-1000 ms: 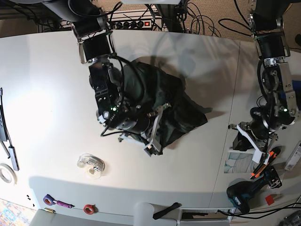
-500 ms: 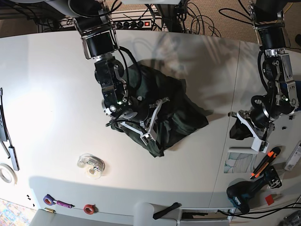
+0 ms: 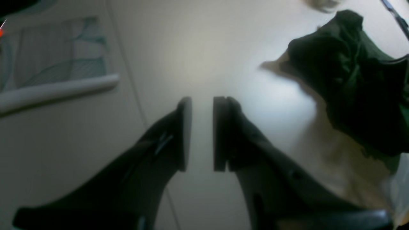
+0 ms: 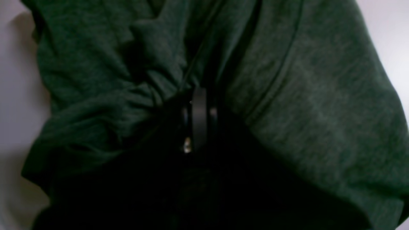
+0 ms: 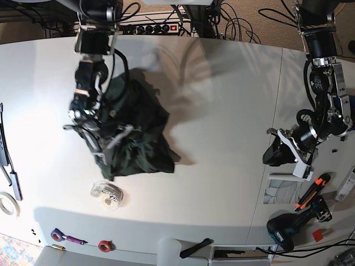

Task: Layout the t-shirt on the table in an organized manner, then fold the t-shirt properly
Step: 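Carry the folded shirt with the right gripper to the table corner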

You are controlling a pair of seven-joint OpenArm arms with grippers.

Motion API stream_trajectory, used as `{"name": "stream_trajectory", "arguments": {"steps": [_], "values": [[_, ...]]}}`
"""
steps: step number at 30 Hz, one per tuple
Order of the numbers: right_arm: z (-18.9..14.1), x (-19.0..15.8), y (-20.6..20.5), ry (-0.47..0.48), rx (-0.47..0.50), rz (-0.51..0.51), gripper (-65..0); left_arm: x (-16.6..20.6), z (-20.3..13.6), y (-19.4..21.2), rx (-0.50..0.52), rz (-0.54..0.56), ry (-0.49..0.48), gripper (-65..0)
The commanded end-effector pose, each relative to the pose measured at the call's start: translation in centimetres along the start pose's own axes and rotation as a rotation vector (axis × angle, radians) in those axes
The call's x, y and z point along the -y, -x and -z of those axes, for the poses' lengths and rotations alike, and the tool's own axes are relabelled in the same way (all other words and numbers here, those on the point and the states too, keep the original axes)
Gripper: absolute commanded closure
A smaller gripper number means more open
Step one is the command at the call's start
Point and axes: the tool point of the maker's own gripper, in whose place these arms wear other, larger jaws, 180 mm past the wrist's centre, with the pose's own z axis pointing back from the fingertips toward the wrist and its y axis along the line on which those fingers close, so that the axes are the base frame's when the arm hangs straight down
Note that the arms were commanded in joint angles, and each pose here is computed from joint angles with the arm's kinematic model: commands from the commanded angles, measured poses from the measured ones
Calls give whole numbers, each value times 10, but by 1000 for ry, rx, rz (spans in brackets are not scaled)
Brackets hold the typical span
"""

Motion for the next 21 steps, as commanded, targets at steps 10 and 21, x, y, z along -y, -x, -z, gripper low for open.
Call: {"name": "stream_trajectory", "arguments": {"steps": [10,21], "values": [[-80,145,104,402,-296,52,0,-1,-4,-21,56,26,1,-109],[-123,225,44,552,-125,4,0,-1,-4,-22,60,26,2,-109]]}}
